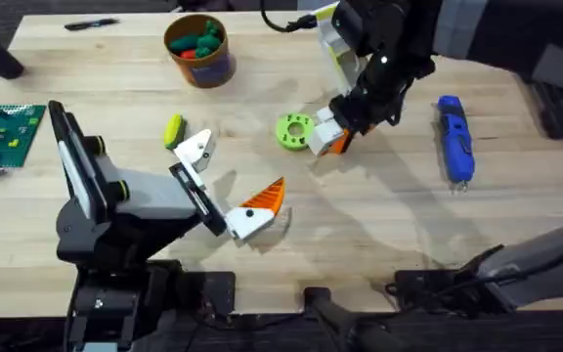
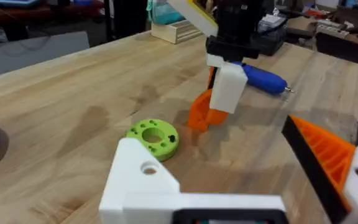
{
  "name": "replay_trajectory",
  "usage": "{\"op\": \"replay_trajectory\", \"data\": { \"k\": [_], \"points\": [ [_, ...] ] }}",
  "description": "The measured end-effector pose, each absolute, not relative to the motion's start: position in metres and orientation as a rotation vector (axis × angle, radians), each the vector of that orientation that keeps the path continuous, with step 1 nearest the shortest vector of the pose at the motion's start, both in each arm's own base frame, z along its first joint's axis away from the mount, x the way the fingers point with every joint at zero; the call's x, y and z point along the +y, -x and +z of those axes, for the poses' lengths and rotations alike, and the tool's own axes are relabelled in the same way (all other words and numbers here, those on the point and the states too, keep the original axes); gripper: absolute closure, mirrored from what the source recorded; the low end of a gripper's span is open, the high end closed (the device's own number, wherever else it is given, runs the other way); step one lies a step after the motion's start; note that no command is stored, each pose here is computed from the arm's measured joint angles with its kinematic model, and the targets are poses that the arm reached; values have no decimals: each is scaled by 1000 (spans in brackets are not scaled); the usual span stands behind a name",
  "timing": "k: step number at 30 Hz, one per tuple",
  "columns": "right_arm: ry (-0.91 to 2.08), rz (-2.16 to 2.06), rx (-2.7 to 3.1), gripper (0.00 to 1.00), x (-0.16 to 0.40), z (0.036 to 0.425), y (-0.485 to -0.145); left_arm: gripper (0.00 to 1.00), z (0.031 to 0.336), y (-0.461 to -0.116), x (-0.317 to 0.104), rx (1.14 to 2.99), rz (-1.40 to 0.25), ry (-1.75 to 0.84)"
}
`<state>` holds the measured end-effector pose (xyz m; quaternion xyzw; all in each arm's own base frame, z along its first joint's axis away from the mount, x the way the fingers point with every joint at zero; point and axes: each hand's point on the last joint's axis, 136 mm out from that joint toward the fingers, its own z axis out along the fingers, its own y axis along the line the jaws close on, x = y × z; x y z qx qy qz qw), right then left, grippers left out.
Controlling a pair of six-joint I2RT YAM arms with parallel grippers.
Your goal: Pick up the gripper from the table and insert it into the empty holder that is missing its gripper. Then pick up a screw, insert it into the mounting hole, and use the screwdriver to tighten it. Finally, clean up the table by picking up the vegetable and placing it into the bucket.
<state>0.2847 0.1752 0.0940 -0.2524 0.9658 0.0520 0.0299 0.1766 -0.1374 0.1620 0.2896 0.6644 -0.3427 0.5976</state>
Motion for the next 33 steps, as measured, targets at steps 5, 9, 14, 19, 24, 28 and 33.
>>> {"op": "replay_trajectory", "data": {
  "k": [5,9,14,19,24,28,33],
  "points": [
    [770,146,2978,54,174,94,-285,15,162,-177,-137,1542,-795,-672],
    [765,143,2979,69,173,94,-286,15,162,-177,-137,1542,-795,-672],
    [751,137,2987,101,173,91,-287,15,162,-177,-137,1542,-795,-672],
    [747,128,3012,654,173,84,-287,15,162,-177,-137,1542,-795,-672],
    [727,117,3017,994,170,83,-288,15,162,-177,-137,1542,-796,-672],
    [711,140,3030,995,169,86,-288,15,162,-177,-137,1542,-795,-672],
    [660,378,2978,995,187,146,-297,15,162,-177,-137,1542,-795,-672]
  ]
}}
